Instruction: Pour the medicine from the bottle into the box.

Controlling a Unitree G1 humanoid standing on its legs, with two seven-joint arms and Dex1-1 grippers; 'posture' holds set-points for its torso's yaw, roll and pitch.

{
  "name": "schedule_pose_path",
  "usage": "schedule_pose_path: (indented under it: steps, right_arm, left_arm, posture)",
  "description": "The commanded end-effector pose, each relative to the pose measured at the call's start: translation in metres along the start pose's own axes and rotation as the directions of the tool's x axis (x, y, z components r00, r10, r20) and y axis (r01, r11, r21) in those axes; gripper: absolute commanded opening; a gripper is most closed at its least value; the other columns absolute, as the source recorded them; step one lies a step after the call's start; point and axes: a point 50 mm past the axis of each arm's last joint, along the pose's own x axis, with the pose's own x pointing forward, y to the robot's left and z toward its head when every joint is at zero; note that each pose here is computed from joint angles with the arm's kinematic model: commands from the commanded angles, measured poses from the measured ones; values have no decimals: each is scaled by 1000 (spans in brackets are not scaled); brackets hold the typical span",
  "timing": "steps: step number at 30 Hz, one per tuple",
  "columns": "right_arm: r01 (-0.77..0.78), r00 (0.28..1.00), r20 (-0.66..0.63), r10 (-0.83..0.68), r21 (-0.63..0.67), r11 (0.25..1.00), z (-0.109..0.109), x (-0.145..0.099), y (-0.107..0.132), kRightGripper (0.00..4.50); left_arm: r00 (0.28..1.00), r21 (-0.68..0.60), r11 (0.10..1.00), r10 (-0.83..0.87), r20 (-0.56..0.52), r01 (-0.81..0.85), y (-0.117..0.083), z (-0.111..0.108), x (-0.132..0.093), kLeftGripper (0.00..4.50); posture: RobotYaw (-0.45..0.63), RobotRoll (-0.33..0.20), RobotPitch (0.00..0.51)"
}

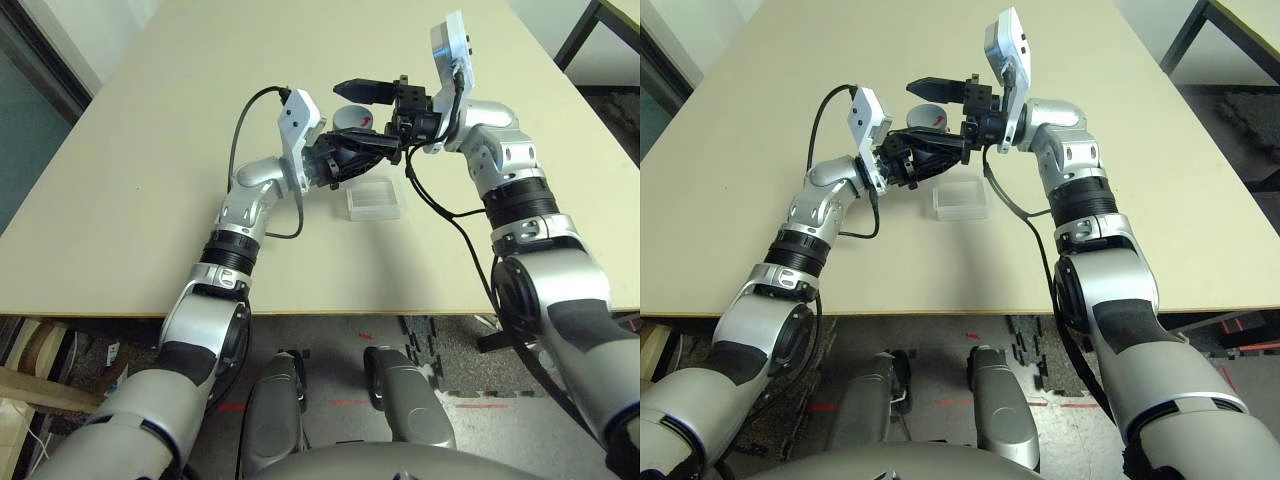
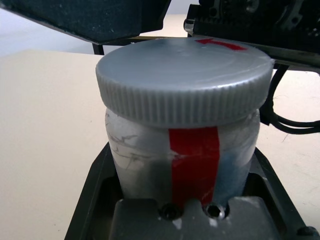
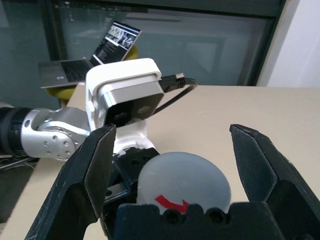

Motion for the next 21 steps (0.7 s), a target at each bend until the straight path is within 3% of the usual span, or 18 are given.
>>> schedule_pose_path:
  steps: [1, 10, 21]
  right_arm:
    - [16, 999, -32, -17, -24, 1000, 0, 0, -3, 4500]
    - [123, 990, -66, -125, -31, 992, 0, -10, -13, 4500]
    - [213, 972, -98, -216, -34, 976, 1, -44, -20, 4500]
  left_arm:
    - [1000, 14, 1000, -19, -3, 19, -3, 1, 3, 2629]
    - [1000, 13, 1000, -19, 10, 18, -2, 3, 3, 2629]
    - [1000, 6, 1000, -18, 14, 18, -2, 4, 5, 2629]
  posture:
    - [-233, 0, 143]
    - [-235, 0, 141]
    - [-249, 0, 142]
